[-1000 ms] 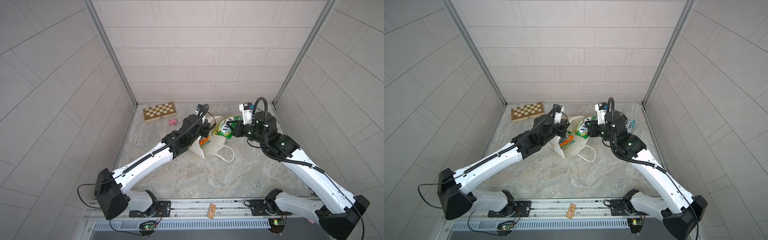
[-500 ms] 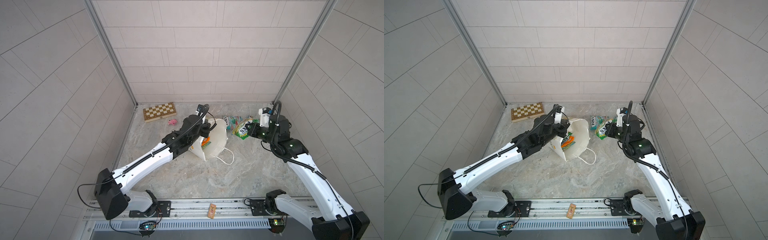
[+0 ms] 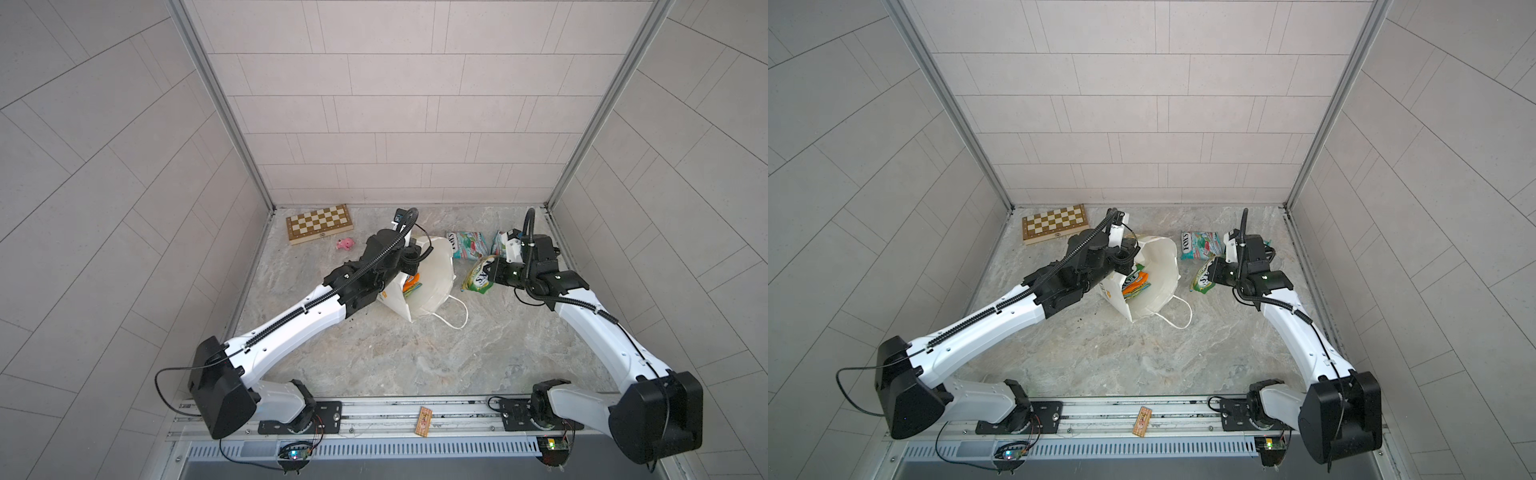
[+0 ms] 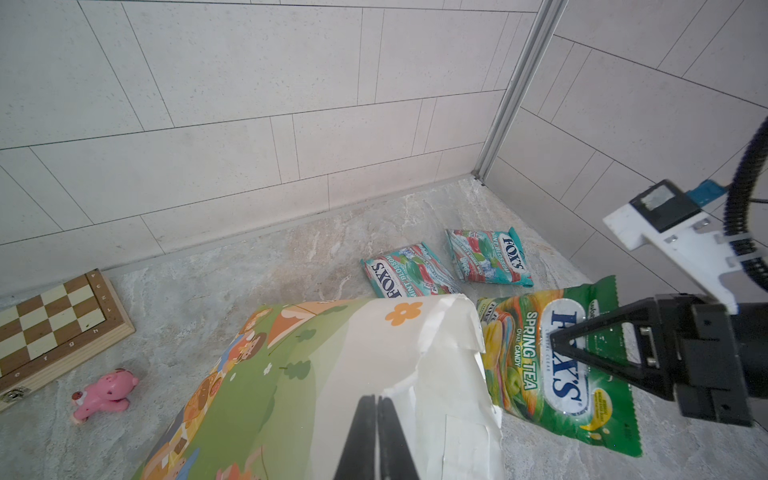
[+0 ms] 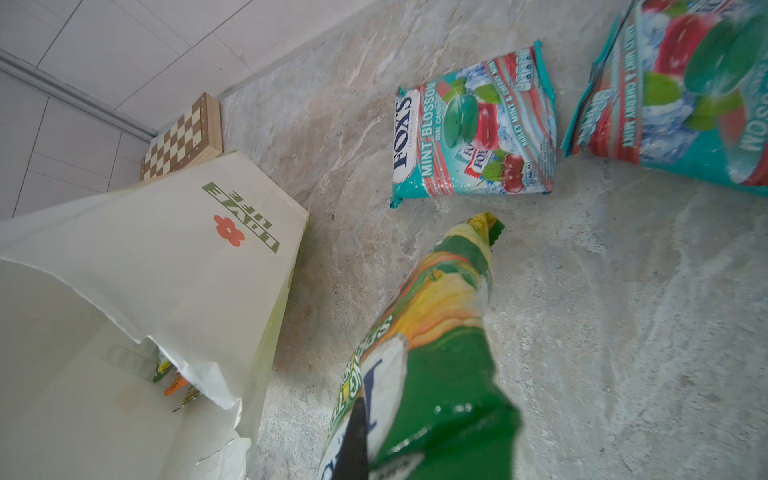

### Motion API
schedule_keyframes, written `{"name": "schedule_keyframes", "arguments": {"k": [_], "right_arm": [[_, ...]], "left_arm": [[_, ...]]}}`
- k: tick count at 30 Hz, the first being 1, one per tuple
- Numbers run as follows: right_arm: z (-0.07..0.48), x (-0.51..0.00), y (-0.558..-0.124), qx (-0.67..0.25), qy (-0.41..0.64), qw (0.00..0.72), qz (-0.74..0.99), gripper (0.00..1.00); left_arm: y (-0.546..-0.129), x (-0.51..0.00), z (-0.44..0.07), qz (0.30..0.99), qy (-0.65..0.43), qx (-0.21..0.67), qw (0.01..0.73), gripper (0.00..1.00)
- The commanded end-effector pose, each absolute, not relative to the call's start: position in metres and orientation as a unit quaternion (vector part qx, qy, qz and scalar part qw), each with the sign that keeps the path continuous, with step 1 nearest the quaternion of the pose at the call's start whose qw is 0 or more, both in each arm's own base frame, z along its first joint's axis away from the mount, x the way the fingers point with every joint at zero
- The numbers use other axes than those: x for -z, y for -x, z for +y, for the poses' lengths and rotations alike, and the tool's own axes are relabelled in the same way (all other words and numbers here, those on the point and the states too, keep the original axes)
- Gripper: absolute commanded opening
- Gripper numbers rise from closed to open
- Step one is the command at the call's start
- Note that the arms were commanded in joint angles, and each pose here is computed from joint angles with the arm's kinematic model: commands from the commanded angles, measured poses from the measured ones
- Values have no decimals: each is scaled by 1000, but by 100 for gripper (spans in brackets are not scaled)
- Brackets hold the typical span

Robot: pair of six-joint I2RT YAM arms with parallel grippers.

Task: Take the snacks out of the paper bag
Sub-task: 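Lower the green packet onto the table beside the teal packets and release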

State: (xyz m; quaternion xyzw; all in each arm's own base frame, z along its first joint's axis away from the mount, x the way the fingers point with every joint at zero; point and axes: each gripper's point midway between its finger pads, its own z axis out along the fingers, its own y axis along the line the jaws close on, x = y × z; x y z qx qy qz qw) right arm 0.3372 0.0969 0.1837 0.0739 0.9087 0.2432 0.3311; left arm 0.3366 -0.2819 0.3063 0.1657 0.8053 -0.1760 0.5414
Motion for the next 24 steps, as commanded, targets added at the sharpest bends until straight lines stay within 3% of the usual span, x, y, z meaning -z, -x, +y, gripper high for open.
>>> {"name": "schedule_keyframes", "arguments": {"k": [1, 12, 24], "right_arm": [[112, -191, -350, -281, -37, 354, 891, 0], [140, -139, -364, -344, -11, 276, 897, 0], [101, -78, -369, -207, 5, 197, 958, 0]], "left_arm": [[-332, -315, -281, 800, -161, 183, 548, 0], [-333, -315, -280, 800, -161, 180, 549, 0], [-332, -315, -281, 799, -167, 182, 548, 0]]}}
